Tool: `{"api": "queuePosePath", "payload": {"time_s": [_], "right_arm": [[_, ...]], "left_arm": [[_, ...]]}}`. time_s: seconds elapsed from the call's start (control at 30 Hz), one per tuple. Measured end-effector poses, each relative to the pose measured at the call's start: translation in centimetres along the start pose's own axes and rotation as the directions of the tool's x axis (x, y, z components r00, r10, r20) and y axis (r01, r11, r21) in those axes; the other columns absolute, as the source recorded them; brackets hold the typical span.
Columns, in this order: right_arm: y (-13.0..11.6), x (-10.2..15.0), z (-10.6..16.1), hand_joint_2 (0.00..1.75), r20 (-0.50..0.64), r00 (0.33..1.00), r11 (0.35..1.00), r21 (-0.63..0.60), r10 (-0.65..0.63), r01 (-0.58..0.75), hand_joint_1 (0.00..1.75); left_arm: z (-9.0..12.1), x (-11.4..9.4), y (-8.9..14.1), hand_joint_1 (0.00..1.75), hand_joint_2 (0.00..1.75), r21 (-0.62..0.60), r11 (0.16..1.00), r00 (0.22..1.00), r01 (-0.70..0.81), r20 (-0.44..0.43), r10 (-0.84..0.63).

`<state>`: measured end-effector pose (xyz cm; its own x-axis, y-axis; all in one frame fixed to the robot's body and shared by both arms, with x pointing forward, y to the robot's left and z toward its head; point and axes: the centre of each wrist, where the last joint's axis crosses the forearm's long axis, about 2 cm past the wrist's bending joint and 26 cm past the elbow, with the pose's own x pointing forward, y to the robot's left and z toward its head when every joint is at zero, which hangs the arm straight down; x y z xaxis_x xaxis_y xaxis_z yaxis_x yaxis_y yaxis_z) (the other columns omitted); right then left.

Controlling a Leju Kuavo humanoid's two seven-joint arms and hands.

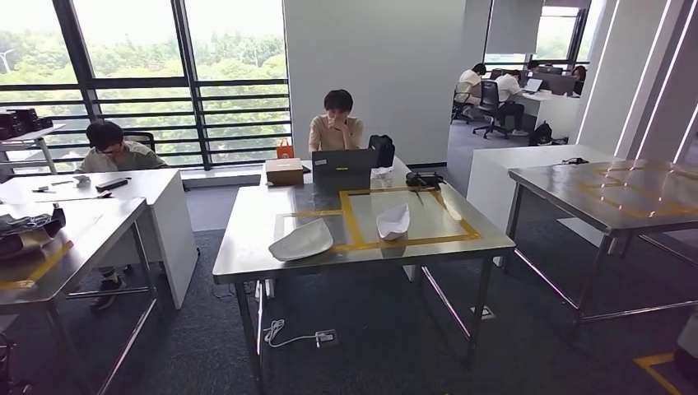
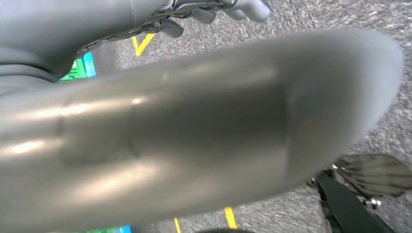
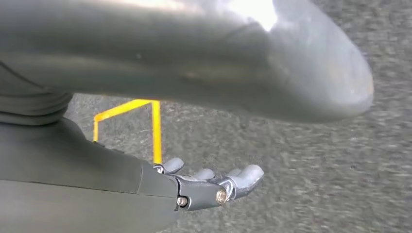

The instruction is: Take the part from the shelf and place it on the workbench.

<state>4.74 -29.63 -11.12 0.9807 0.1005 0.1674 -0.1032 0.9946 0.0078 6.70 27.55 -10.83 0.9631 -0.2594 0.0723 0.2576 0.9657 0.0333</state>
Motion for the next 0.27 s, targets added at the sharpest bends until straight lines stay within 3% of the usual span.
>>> {"api": "queuePosePath", "payload": {"time_s": [0.1, 0.23, 0.27], "right_arm": [[0.07, 0.03, 0.0, 0.0, 0.0, 1.0, 1.0, 0.001, 0.005, -0.005, 0.0], [0.09, 0.07, -0.01, 1.75, -0.001, 1.0, 1.0, 0.0, 0.019, -0.019, 0.0], [0.09, 0.09, -0.01, 1.75, -0.001, 1.0, 1.0, -0.001, 0.02, -0.02, 0.0]], "left_arm": [[0.01, 0.07, -0.06, 0.0, 0.0, -0.001, 1.0, 1.0, 0.005, -0.001, -0.005], [0.02, 0.09, -0.28, 0.0, 0.0, -0.005, 1.0, 1.0, 0.006, -0.002, -0.006], [0.02, 0.1, -0.3, 0.0, 0.0, -0.006, 1.0, 1.0, 0.006, -0.002, -0.006]]}}
